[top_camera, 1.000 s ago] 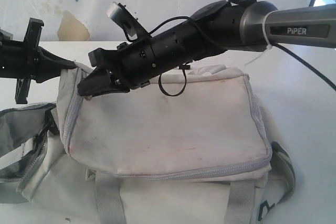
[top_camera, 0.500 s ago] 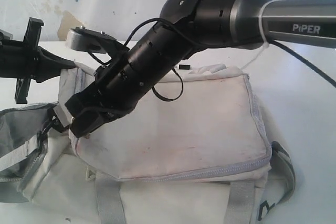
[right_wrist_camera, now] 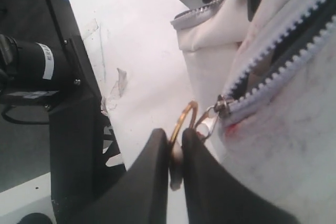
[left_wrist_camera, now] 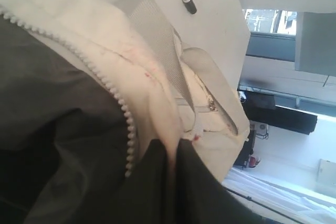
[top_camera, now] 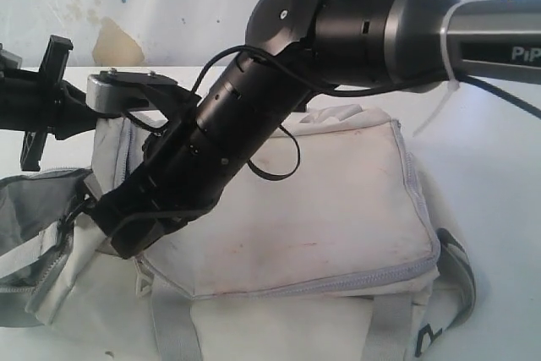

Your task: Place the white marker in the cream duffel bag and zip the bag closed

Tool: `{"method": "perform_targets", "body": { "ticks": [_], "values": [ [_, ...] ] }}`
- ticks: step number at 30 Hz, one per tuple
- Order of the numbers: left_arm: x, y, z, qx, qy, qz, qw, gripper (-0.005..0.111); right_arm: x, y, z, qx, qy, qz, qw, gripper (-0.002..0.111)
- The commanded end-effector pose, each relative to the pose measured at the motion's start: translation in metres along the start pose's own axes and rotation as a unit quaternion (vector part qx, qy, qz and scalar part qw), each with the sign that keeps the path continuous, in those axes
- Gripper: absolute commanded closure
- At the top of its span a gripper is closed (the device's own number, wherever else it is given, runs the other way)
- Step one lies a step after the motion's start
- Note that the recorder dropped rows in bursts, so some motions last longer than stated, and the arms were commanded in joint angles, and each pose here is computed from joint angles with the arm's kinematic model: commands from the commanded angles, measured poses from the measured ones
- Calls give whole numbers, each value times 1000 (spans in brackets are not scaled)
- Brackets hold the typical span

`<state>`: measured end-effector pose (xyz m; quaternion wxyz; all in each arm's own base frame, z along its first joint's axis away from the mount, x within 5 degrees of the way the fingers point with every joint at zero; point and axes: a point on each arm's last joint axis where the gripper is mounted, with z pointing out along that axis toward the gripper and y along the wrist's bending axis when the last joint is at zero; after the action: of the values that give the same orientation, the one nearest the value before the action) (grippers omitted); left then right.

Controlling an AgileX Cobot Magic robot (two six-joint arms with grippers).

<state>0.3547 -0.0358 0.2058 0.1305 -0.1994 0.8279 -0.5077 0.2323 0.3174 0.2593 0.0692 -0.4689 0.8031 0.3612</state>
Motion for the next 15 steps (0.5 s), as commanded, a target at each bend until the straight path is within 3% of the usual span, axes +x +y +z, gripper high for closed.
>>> {"method": "perform_targets", "body": {
  "ticks": [1, 4, 11, 13, 15],
  "values": [
    [-1, -1, -4, -5, 3, 38, 999, 107, 2, 12, -6, -8, 0, 17, 1000, 108],
    [-1, 2, -10, -2, 17, 64, 998, 98, -2, 9, -7, 4, -20, 40, 999, 108],
    [1, 7, -30, 29, 63, 75, 995, 38, -15, 1, -9, 41, -97, 88, 990, 108],
    [3, 9, -30, 17, 72, 96, 993, 25, -18, -1, -9, 49, -115, 93, 988, 108],
    [4, 12, -30, 3, 83, 114, 990, 19, -19, -1, -10, 52, -125, 94, 986, 108]
  ]
}}
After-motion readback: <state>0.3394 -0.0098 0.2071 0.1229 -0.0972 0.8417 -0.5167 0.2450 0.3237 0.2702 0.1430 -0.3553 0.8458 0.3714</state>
